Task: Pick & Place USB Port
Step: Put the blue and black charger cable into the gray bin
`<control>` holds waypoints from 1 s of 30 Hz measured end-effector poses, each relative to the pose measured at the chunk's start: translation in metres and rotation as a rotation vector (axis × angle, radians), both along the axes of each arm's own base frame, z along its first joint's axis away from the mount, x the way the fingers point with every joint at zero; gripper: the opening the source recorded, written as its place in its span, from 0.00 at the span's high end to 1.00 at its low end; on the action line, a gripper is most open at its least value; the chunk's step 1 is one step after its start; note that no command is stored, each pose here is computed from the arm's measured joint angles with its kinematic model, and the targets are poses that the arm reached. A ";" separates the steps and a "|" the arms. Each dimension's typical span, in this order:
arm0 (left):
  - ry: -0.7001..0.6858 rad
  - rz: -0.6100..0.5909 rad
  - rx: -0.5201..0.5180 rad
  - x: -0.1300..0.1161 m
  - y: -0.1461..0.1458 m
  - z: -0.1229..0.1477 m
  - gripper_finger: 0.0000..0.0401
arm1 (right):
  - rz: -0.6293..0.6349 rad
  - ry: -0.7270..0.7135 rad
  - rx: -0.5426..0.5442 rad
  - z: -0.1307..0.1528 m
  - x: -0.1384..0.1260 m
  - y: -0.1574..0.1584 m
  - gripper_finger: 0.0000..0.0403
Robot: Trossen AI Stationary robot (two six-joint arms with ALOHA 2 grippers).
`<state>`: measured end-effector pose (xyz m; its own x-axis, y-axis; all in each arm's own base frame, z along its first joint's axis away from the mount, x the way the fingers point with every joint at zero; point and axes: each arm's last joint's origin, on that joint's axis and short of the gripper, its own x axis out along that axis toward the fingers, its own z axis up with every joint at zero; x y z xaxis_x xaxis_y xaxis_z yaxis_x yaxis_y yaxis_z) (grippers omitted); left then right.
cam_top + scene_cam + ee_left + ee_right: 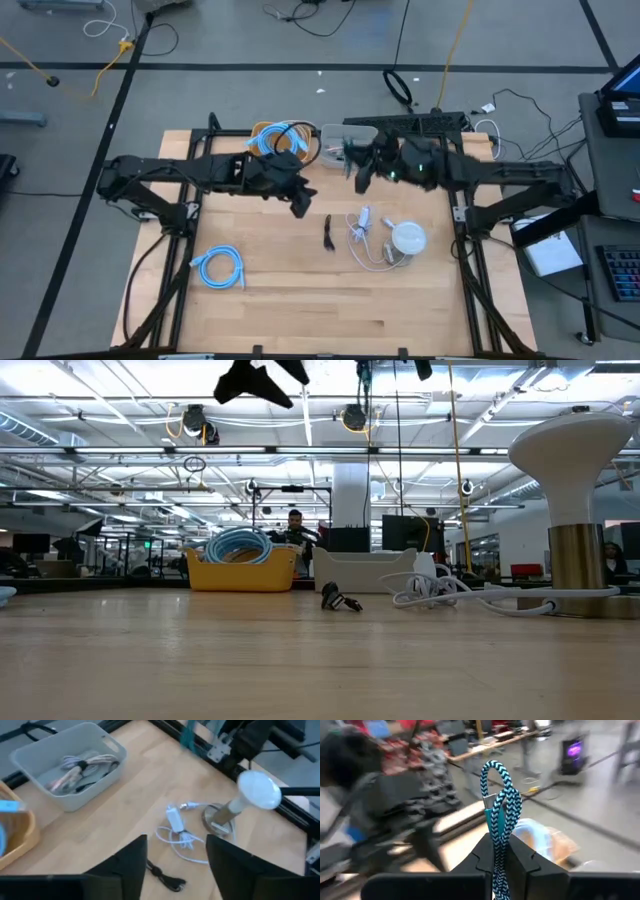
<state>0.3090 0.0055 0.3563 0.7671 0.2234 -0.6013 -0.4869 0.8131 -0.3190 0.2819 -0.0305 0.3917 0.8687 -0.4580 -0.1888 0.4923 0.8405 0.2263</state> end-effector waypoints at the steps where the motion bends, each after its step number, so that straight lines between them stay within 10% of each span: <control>1: -0.001 0.010 -0.006 -0.001 0.001 0.000 0.46 | -0.014 0.051 -0.030 0.003 0.001 -0.006 0.97; 13: 0.029 -0.017 -0.021 -0.002 -0.012 -0.002 0.49 | 0.123 0.842 -0.103 -0.071 0.022 -0.083 0.97; 30: 0.074 -0.038 -0.021 -0.006 -0.023 -0.006 0.62 | 0.214 1.084 -0.291 -0.137 0.060 -0.126 0.97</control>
<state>0.3033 -0.0177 0.3504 0.7281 0.1816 -0.6610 -0.4784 0.8252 -0.3002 0.3423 -0.1563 0.2545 0.3783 -0.4695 -0.7978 0.1505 0.8815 -0.4475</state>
